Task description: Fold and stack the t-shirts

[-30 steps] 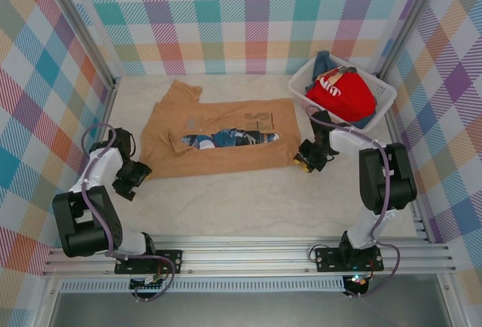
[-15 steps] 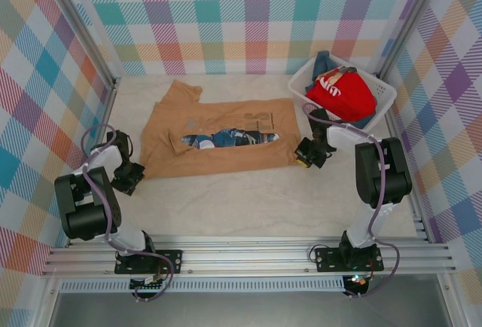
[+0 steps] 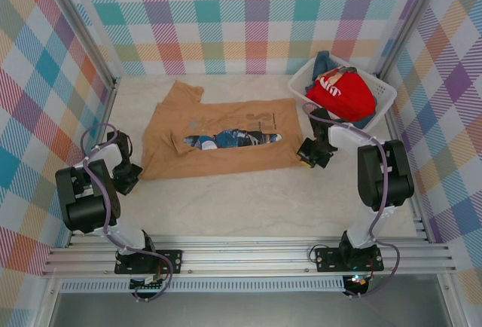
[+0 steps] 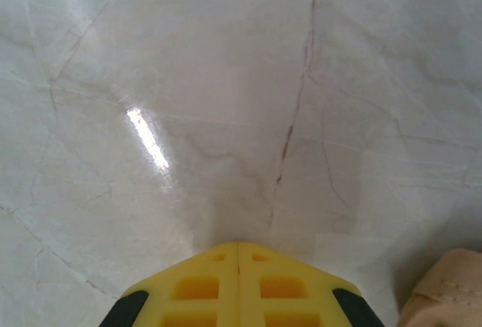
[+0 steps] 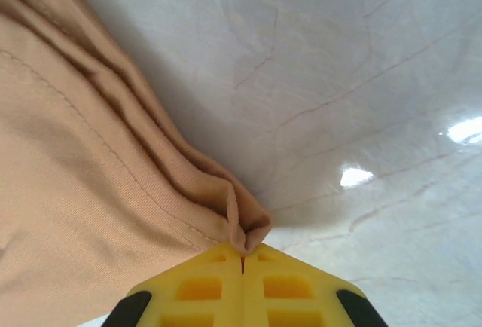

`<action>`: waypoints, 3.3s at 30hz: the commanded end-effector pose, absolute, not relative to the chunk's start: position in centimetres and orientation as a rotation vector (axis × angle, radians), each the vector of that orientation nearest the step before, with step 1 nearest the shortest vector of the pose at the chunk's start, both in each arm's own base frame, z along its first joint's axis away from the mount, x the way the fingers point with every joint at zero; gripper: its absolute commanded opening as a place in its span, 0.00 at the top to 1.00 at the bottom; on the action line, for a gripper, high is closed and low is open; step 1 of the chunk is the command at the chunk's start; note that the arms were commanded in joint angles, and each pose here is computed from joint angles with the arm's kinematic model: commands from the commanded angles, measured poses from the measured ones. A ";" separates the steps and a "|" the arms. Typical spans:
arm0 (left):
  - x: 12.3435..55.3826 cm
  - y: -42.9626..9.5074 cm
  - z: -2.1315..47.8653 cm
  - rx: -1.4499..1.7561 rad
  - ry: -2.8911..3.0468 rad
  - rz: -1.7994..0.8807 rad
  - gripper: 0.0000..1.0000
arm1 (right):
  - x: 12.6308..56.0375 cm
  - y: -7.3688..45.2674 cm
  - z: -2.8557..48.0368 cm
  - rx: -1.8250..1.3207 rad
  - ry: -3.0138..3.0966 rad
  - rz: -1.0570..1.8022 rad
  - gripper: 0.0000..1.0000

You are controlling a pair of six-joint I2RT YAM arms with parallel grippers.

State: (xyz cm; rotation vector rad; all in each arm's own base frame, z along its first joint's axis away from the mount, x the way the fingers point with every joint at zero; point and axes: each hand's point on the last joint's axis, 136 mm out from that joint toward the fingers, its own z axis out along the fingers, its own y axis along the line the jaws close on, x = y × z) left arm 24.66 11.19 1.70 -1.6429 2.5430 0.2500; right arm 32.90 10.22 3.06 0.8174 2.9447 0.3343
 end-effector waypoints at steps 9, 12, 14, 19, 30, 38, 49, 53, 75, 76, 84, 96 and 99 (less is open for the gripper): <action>25.7 11.3 5.0 -1.614 2.479 0.158 0.92 | 32.5 9.8 3.5 0.770 2.983 0.312 1.00; 25.3 10.3 7.0 -1.583 2.459 0.064 0.73 | 32.6 9.9 3.4 0.766 2.985 0.318 1.00; 25.0 9.0 7.1 -1.591 2.480 -0.025 0.65 | 32.7 10.0 3.3 0.766 2.988 0.320 1.00; 26.1 6.1 5.6 -1.633 2.449 -0.293 0.50 | 33.0 10.2 3.1 0.765 2.991 0.333 1.00; 28.8 6.9 2.7 -1.608 2.514 -0.292 0.56 | 33.0 10.4 2.9 0.771 2.990 0.346 1.00; 29.2 8.2 2.0 -1.579 2.519 -0.189 0.97 | 33.1 10.1 2.9 0.765 2.987 0.320 1.00; 28.7 10.3 4.4 -1.530 2.500 -0.016 1.00 | 33.1 8.9 5.1 0.704 2.958 0.237 1.00; 27.9 10.3 4.6 -1.537 2.502 0.015 1.00 | 31.8 8.9 4.8 0.739 2.981 0.246 1.00; 25.4 7.7 2.5 -1.570 2.597 -0.088 0.91 | 29.7 9.0 4.8 0.910 2.922 0.317 0.74; 25.5 7.6 2.7 -1.567 2.598 -0.100 0.85 | 30.2 9.0 5.4 0.884 2.902 0.319 0.72; 27.7 7.2 8.8 -1.476 2.463 -0.087 0.59 | 35.8 10.3 7.3 0.816 2.786 0.410 0.71; 31.4 6.6 5.6 -1.480 2.541 -0.124 0.73 | 38.8 11.6 5.0 1.235 2.708 0.373 0.66; 32.3 7.4 5.2 -1.462 2.550 -0.092 0.76 | 38.6 11.9 4.8 1.331 2.676 0.357 0.65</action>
